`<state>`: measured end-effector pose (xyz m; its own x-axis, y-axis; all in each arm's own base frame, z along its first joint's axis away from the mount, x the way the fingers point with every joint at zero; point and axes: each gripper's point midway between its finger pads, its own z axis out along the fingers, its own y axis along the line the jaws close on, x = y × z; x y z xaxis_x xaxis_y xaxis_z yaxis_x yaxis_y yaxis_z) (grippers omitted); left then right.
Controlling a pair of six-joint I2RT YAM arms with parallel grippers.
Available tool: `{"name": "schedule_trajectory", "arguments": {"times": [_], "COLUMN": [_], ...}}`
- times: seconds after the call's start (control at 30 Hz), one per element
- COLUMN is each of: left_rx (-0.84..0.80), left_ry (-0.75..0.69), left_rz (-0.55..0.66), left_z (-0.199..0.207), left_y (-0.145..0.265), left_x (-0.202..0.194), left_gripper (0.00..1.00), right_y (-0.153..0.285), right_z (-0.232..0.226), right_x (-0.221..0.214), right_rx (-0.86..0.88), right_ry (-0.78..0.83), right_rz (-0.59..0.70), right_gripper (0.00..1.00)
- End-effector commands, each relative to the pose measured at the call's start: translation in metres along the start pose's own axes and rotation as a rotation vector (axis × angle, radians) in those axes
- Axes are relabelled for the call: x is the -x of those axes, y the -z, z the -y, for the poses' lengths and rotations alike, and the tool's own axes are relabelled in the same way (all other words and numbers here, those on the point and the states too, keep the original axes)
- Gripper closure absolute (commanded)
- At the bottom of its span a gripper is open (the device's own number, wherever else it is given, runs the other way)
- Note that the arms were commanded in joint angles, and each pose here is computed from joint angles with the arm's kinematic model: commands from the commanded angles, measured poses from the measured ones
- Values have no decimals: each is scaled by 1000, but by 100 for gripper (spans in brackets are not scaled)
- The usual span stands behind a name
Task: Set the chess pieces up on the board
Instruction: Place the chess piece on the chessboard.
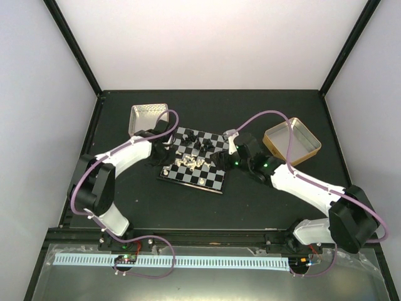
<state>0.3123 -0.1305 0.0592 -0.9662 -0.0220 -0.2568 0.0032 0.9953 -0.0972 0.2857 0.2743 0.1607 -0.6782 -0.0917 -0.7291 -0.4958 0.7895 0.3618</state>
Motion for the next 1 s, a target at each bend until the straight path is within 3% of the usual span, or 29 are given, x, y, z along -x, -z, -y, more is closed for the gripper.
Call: {"name": "schedule_trajectory", "arguments": {"times": [0.0, 0.43, 0.73, 0.97], "left_rx": [-22, 8, 16, -21], "left_ry": [-15, -19, -36, -33], "left_rz": [24, -25, -34, 33], "left_z": [7, 1, 0, 6], "left_y": [-1, -12, -10, 17], "left_x": [19, 7, 6, 19], "left_gripper": [99, 97, 72, 58], "right_y": [0, -6, -6, -8], "right_z": [-4, -6, -6, -4], "right_x": [8, 9, 8, 6], "right_rx": [-1, 7, 9, -5], "right_ry": [9, 24, 16, -19], "right_rz": [8, -8, -8, -29], "right_gripper": [35, 35, 35, 35]}}
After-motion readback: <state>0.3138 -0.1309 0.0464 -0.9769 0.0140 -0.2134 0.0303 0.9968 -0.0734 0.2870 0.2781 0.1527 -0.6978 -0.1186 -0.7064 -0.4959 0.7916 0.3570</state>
